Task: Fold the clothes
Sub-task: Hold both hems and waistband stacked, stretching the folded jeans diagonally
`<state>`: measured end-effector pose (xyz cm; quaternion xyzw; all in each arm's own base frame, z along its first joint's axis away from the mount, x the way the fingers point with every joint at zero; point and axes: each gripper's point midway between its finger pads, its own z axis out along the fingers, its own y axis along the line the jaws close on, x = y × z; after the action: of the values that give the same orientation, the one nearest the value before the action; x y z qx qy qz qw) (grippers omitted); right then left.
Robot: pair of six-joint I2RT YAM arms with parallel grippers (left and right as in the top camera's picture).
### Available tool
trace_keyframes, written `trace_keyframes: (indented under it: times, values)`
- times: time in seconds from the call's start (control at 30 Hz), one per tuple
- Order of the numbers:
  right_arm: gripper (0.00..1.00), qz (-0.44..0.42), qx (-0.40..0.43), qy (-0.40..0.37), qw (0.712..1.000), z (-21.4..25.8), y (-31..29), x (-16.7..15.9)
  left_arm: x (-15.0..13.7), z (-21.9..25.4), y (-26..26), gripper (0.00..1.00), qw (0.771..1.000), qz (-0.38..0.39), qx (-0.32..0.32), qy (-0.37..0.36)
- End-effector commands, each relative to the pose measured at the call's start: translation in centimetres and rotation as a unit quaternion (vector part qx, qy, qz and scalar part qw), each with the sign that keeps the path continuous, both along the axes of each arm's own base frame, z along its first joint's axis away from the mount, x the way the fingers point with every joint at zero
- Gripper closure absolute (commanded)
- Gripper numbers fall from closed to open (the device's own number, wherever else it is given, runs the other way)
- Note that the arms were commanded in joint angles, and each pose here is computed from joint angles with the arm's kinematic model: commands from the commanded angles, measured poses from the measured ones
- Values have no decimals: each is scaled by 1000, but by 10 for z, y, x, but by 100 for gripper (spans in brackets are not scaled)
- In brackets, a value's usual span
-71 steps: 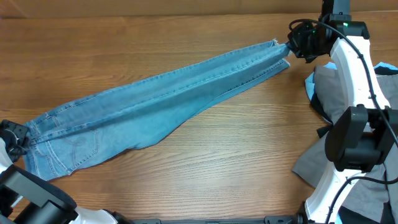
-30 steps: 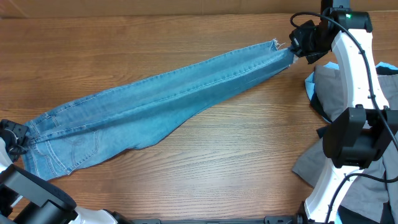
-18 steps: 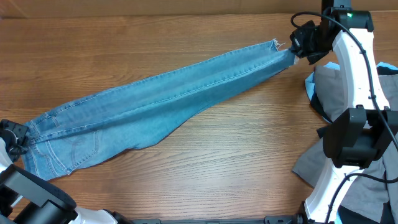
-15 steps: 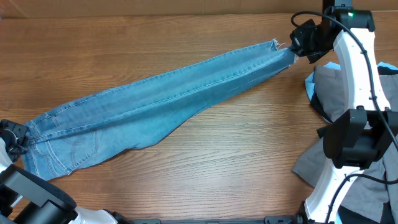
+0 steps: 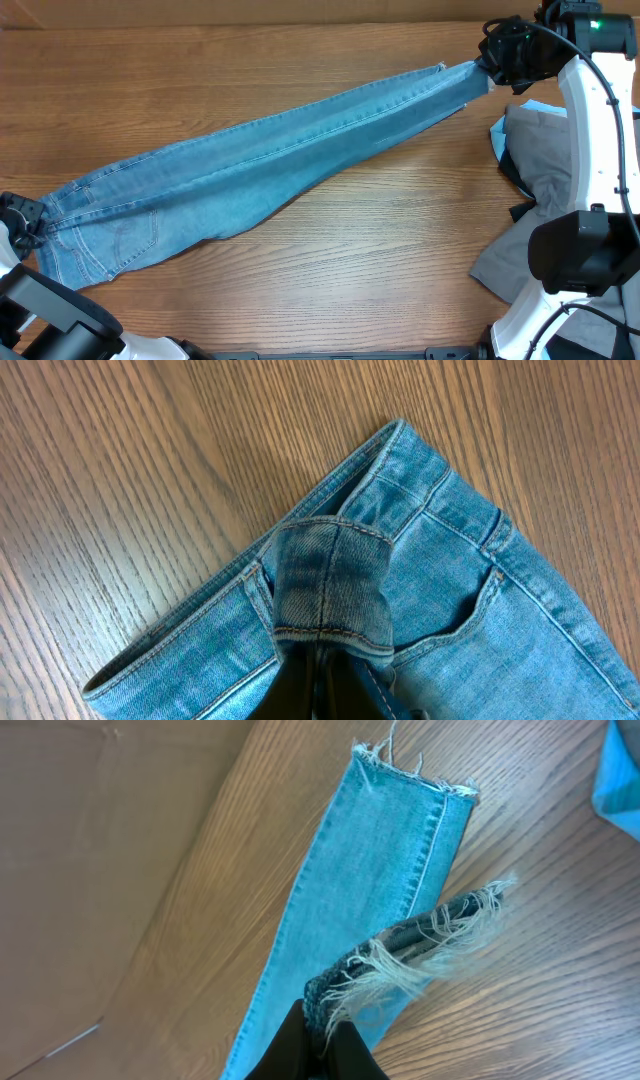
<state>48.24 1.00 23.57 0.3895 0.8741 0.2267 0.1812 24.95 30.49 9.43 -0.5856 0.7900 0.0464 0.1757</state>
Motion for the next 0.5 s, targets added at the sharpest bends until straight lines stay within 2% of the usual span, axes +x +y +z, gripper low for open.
trace_keyframes:
  times: [0.0, 0.47]
  values:
    - [96, -31, -31, 5, 999, -5, -24, 1, -3, 7, 13, 96, 1000, 18, 23, 8]
    - [96, -56, -4, 77, 995, -105, -22, 36, 0, 7, 12, 96, 1000, 16, 23, 6]
